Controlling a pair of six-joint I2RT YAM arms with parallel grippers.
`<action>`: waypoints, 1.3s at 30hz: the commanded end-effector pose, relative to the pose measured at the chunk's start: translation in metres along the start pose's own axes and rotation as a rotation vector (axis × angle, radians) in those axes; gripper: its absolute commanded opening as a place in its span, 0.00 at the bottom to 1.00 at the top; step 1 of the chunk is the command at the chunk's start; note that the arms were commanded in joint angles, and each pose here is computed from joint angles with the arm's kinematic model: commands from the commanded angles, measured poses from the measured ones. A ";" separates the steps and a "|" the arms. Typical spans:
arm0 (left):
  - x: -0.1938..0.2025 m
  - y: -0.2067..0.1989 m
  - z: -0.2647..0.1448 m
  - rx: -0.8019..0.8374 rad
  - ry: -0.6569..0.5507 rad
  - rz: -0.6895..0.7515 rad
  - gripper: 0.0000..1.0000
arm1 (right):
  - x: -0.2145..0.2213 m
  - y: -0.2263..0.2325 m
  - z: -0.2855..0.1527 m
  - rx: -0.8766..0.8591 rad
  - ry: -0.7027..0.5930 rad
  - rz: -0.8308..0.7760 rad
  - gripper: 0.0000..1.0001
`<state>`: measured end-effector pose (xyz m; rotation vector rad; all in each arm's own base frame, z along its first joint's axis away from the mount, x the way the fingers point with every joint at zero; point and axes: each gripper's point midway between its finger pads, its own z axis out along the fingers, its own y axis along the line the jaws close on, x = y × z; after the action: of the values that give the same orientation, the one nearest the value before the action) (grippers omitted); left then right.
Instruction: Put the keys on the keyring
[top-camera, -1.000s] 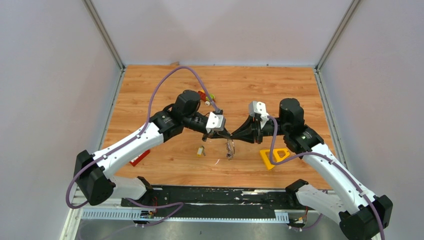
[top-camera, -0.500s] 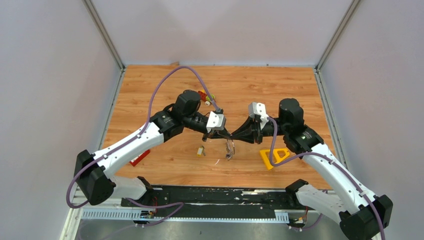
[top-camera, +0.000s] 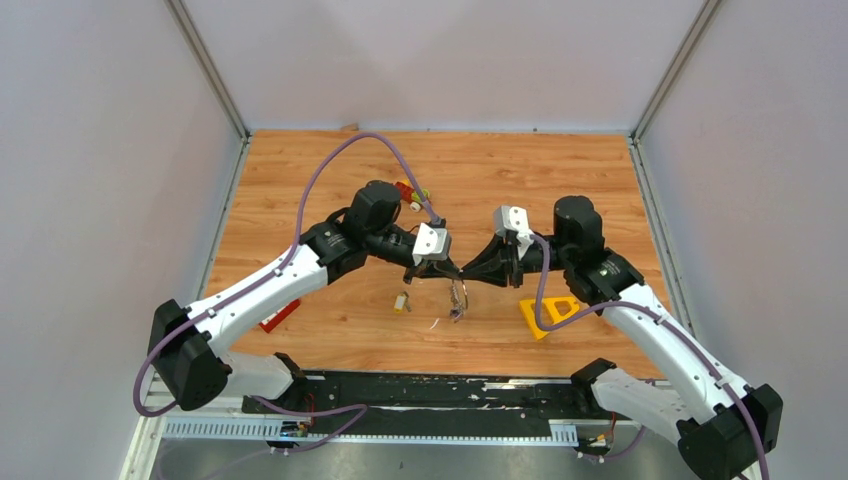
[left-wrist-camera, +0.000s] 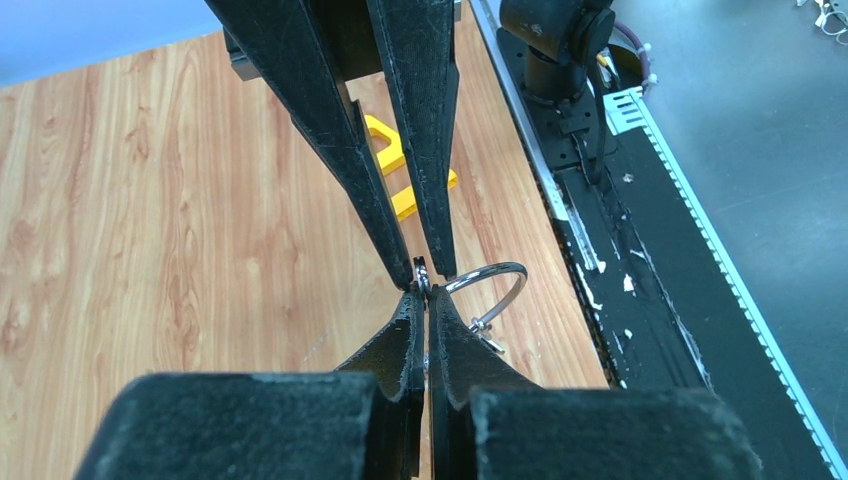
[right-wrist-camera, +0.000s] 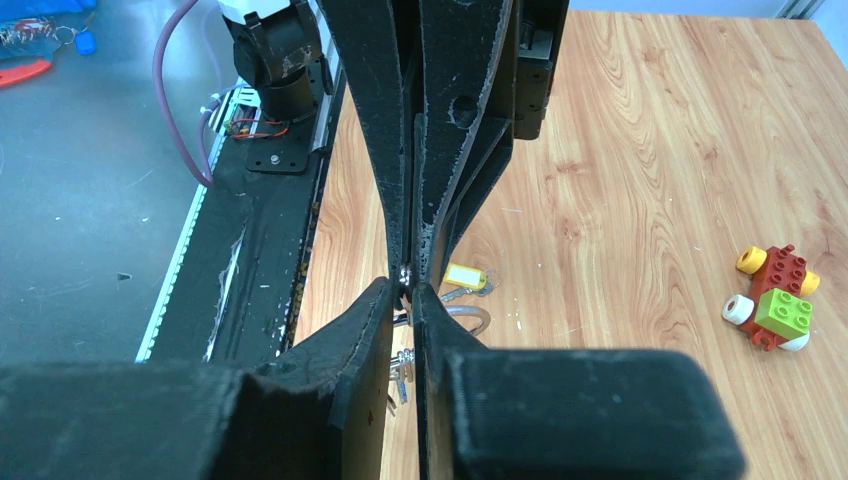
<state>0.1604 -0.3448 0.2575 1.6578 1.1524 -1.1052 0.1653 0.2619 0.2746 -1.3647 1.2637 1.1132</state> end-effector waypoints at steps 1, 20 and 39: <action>-0.030 -0.005 -0.004 0.016 -0.085 0.084 0.00 | 0.002 0.001 0.002 -0.018 0.008 -0.012 0.15; -0.030 -0.004 -0.007 0.025 -0.098 0.081 0.00 | 0.001 0.011 0.002 -0.070 0.001 -0.013 0.08; -0.028 0.001 -0.010 0.012 -0.105 0.076 0.00 | -0.010 0.016 -0.001 -0.076 -0.022 -0.017 0.00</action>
<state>0.1548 -0.3415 0.2548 1.6524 1.1568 -1.1715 0.1600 0.2628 0.2685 -1.4095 1.2400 1.1415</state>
